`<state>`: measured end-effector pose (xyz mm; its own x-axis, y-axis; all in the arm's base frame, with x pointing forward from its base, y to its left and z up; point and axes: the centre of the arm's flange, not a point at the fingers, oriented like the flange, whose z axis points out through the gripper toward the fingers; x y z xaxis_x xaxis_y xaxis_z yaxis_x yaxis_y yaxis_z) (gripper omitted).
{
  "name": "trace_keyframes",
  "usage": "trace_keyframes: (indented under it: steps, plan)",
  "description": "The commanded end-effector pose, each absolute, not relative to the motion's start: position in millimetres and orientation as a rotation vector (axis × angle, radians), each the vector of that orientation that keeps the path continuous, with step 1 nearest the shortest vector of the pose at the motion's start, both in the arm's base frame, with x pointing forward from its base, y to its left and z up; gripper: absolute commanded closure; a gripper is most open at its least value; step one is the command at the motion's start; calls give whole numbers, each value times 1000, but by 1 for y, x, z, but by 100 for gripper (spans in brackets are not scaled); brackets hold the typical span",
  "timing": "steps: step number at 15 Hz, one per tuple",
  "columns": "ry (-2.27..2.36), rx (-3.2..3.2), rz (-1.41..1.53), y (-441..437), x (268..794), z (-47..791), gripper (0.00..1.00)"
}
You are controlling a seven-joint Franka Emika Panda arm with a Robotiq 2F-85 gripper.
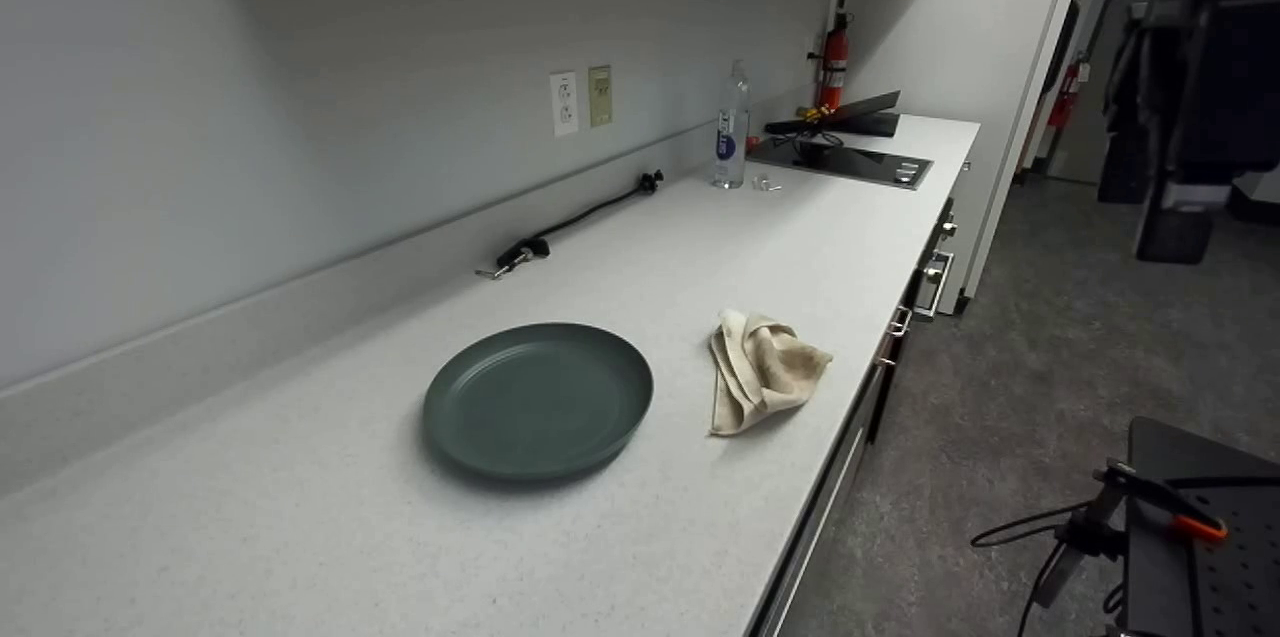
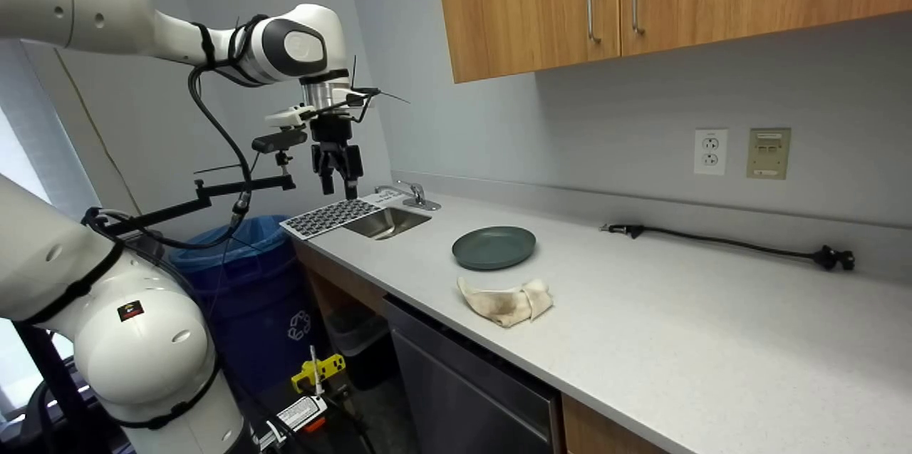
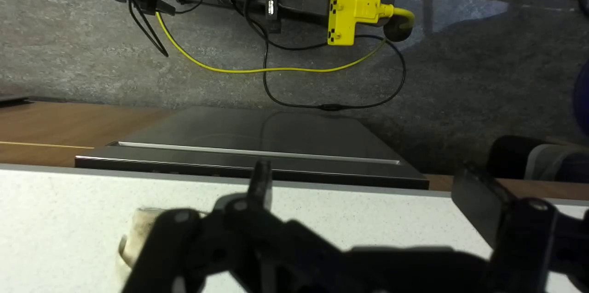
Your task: Unfold the towel
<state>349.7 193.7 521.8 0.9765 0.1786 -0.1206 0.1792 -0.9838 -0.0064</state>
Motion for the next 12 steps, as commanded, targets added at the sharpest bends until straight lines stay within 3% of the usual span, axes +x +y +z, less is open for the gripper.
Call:
trace_keyframes:
  steps: [1, 12]
  plan:
    - [282, 3119, -190, 194, 350, 522, 0]
    - [249, 3143, -209, 163, 373, 515, 0]
